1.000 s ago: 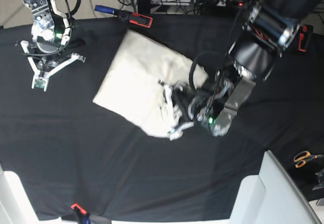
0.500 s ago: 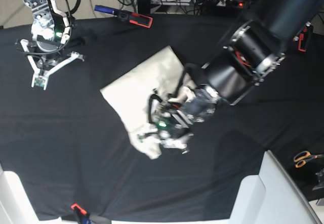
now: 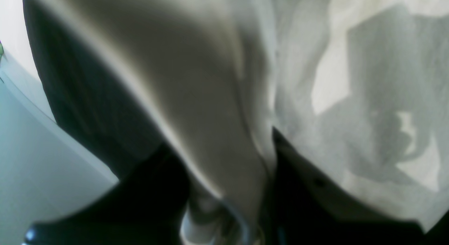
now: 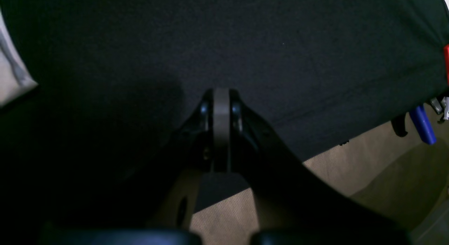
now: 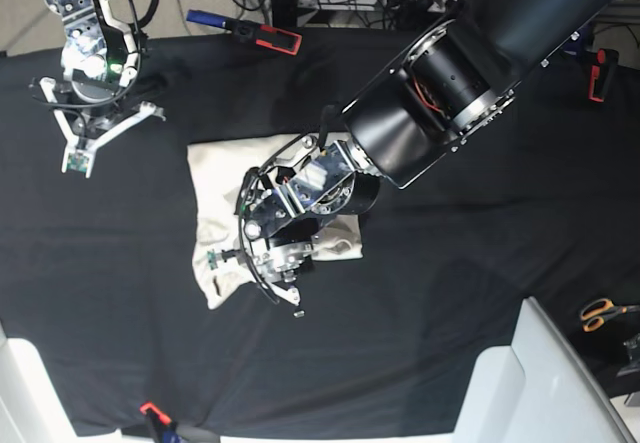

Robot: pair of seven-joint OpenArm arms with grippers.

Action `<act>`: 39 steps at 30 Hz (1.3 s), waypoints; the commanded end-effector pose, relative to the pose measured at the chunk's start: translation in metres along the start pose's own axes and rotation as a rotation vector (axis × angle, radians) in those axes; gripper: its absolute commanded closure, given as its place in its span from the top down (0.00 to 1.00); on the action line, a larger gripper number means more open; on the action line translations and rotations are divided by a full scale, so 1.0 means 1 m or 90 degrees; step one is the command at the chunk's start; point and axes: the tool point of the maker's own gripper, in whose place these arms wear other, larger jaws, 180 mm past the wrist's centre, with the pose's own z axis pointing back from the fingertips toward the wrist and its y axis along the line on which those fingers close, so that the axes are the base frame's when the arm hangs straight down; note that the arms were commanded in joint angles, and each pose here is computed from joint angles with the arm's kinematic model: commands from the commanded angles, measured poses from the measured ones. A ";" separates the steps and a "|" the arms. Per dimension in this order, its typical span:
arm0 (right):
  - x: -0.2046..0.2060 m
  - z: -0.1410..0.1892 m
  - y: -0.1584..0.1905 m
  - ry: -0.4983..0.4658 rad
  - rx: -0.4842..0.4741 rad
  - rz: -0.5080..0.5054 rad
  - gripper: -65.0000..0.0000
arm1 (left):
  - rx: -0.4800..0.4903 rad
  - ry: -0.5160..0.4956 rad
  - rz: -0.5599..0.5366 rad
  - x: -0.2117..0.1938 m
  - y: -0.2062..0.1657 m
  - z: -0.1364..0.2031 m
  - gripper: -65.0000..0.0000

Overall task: Fold the T-shirt properly
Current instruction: 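Lift and rotate the shirt with the left gripper, folding it over, then press and smooth the folded shirt with the left gripper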

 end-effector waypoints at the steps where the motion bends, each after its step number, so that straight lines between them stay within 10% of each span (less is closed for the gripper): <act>1: 0.013 0.001 -0.005 -0.029 -0.009 -0.001 0.00 | 0.024 -0.014 -0.001 0.011 0.016 0.004 0.00; 39: 0.020 0.000 -0.004 -0.038 -0.008 -0.005 0.00 | 0.013 -0.039 -0.085 0.011 0.000 -0.016 0.00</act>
